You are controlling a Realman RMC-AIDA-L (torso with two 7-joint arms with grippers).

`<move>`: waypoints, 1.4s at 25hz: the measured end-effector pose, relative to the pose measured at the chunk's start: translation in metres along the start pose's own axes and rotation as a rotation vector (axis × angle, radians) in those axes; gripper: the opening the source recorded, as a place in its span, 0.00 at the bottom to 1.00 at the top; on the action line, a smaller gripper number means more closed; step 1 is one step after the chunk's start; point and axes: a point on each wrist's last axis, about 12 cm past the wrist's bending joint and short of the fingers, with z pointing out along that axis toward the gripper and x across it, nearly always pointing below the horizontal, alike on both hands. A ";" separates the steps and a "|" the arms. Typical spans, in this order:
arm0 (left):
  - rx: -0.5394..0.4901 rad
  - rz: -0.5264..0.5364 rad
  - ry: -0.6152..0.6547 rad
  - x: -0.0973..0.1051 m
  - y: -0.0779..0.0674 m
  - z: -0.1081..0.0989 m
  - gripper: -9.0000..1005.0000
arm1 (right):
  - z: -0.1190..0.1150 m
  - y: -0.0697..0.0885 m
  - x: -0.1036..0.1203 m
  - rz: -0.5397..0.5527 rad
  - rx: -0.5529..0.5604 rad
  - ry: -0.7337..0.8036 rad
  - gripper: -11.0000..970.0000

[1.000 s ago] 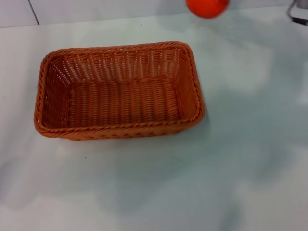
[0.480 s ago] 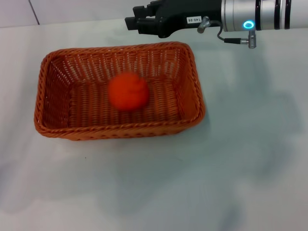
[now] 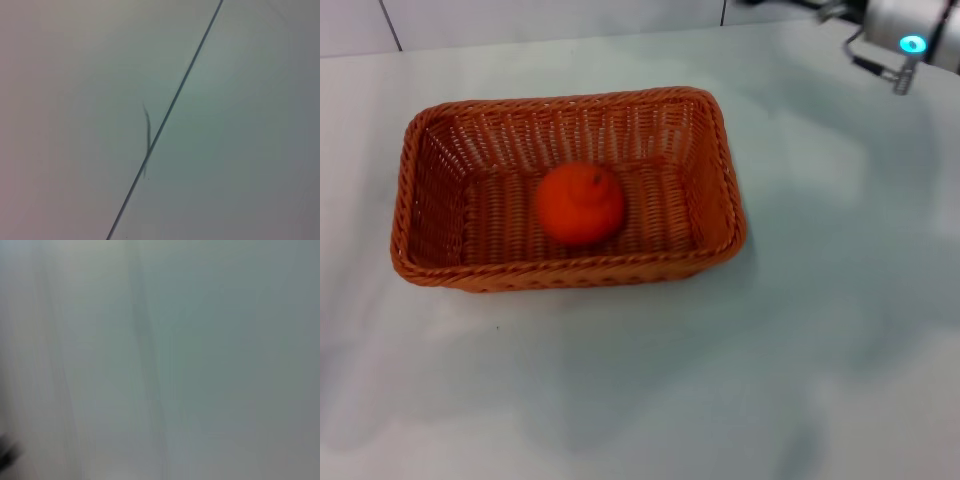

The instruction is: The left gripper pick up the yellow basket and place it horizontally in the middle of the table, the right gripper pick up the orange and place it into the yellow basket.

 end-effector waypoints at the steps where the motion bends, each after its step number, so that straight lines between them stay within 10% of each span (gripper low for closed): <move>1: -0.001 0.000 0.000 0.000 0.000 -0.001 0.71 | -0.009 0.005 -0.004 -0.004 -0.044 0.056 0.80; 10: 0.000 0.043 -0.014 0.005 -0.005 -0.005 0.71 | -0.074 0.032 -0.055 -0.080 -0.577 0.381 0.90; 21: -0.063 0.421 -0.145 0.022 -0.031 -0.017 0.71 | -0.081 0.031 -0.069 -0.122 -0.660 0.341 0.90; 35: -0.081 0.451 -0.126 0.026 -0.031 -0.021 0.71 | -0.090 0.029 -0.078 -0.049 -0.732 0.404 0.90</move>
